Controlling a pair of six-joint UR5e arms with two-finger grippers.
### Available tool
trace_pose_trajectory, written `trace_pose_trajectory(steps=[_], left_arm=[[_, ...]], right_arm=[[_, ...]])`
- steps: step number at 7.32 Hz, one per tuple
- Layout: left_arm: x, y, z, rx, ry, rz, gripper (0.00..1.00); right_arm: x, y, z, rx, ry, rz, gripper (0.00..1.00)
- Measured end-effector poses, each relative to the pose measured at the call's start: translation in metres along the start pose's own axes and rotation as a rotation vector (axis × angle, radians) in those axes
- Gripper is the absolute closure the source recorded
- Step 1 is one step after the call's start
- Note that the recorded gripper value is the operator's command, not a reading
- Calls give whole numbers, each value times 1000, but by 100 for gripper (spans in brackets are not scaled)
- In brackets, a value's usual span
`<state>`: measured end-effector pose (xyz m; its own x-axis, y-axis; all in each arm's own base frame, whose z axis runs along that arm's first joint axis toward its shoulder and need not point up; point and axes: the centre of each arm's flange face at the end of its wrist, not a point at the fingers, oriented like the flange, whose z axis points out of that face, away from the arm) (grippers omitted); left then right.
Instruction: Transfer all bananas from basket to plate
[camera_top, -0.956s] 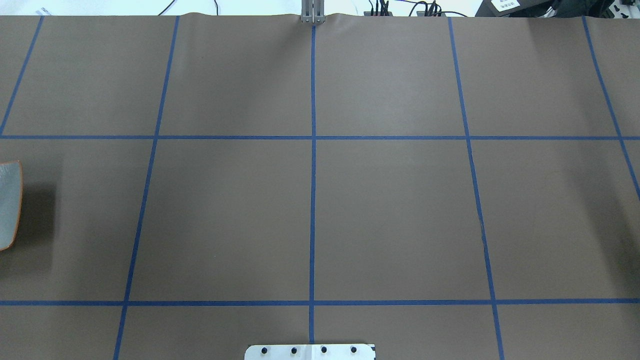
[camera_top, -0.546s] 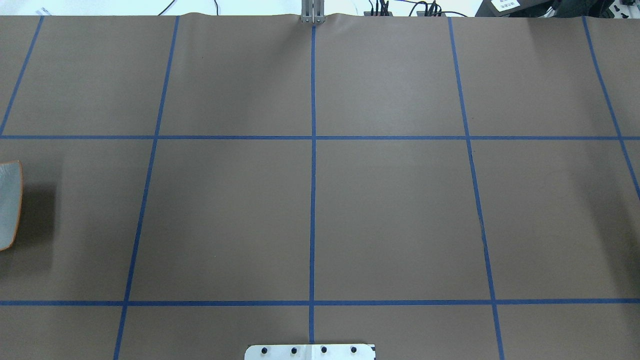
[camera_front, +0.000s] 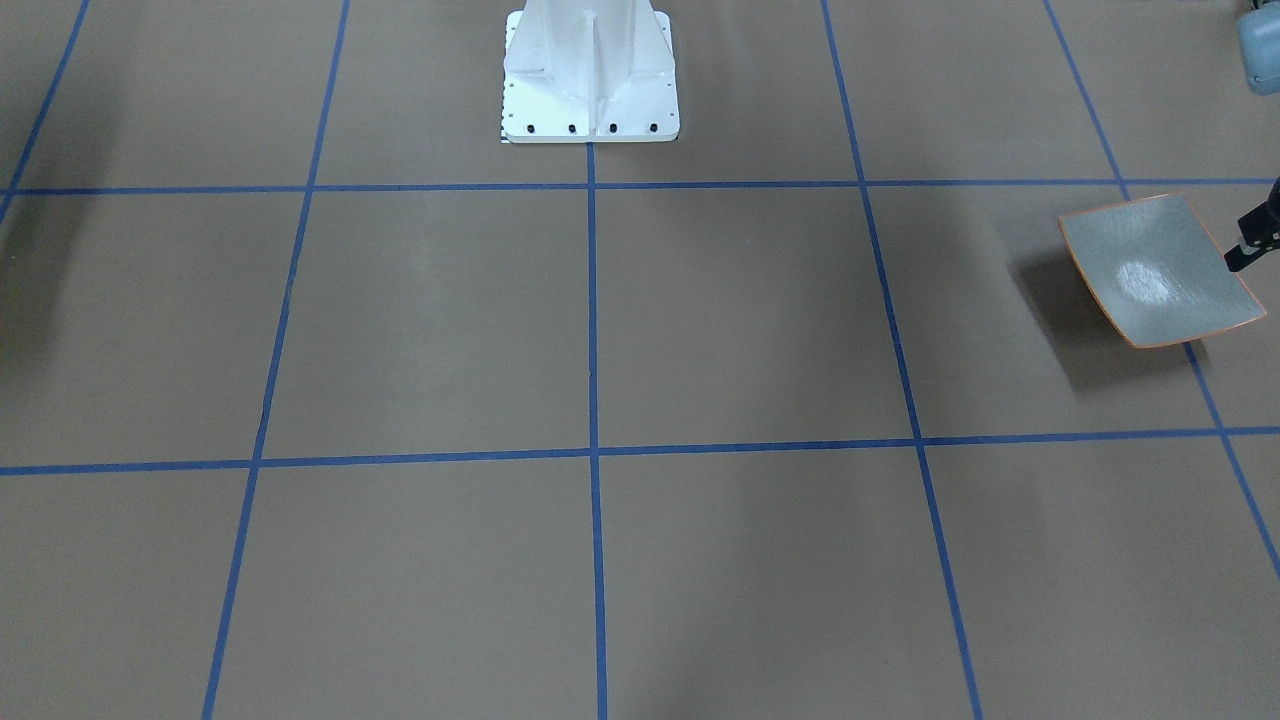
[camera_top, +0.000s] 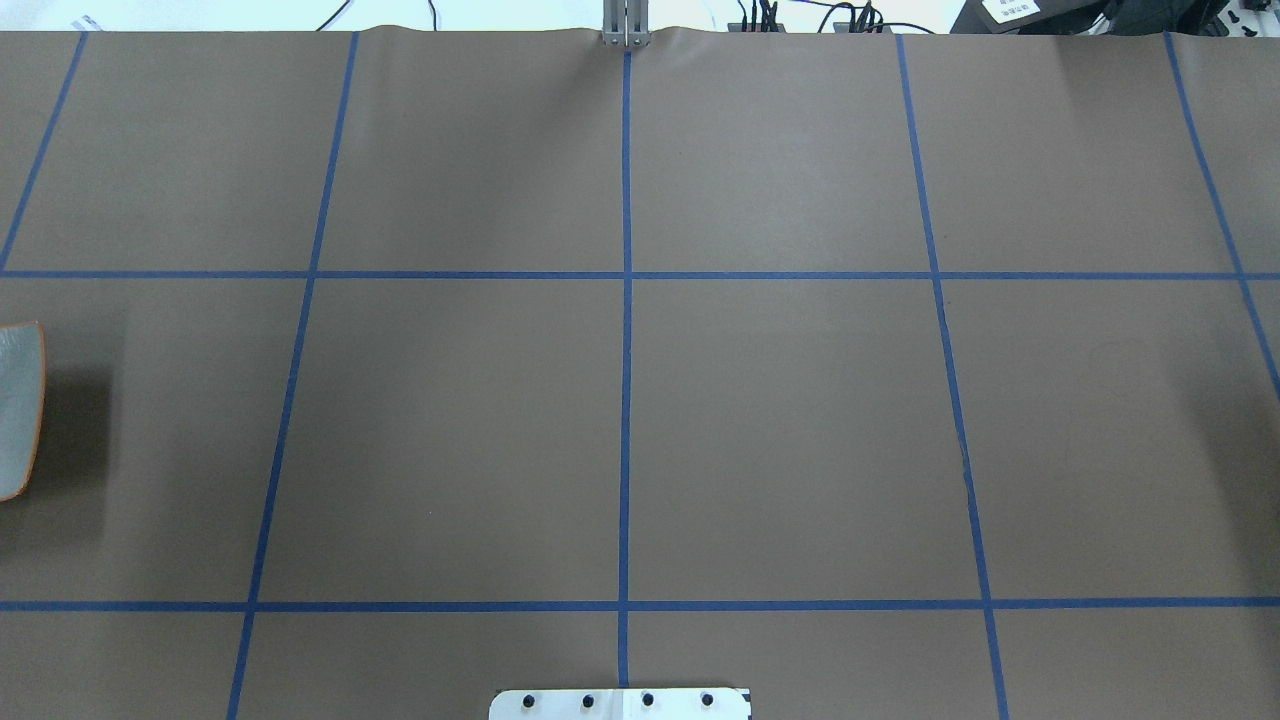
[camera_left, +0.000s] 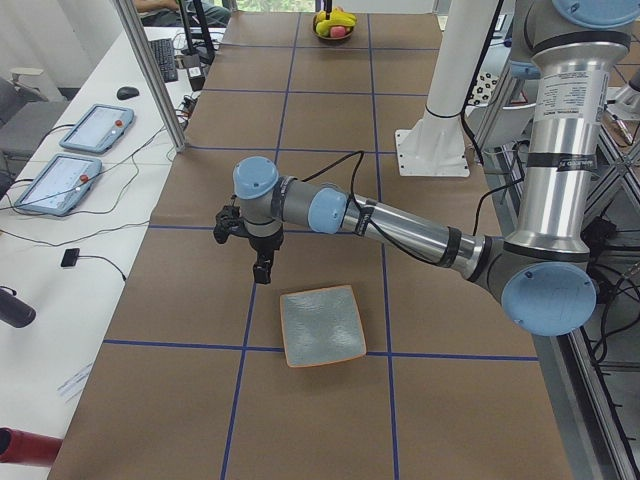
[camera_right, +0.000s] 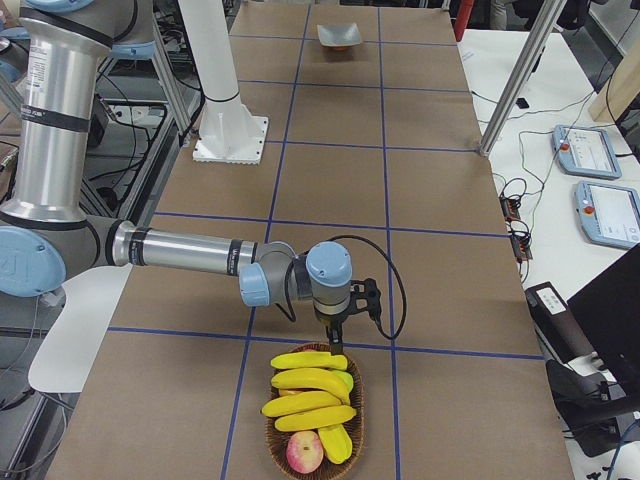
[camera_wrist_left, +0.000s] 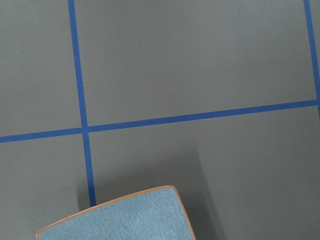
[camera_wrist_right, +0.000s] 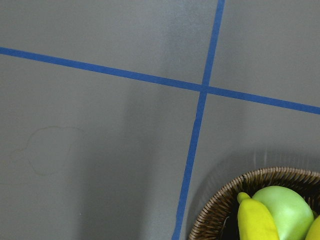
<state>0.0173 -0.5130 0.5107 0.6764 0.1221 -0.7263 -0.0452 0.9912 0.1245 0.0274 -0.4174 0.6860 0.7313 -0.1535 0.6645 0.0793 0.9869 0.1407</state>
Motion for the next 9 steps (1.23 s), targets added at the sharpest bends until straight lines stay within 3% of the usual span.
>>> trace_pose_trajectory(steps=[5,6,8,9], left_arm=[[4,0,2,-2,2,-22,0],[5,0,5,-6,2,-23,0],[5,0,6,-10,2,-25,0],[5,0,7,-10,2,-25,0]], right_arm=[[27,12,29,-61,5,1,4],[28,13,31,-65,5,6,23],[31,14,34,-71,4,17,92],[30,11,33,-68,4,12,100]])
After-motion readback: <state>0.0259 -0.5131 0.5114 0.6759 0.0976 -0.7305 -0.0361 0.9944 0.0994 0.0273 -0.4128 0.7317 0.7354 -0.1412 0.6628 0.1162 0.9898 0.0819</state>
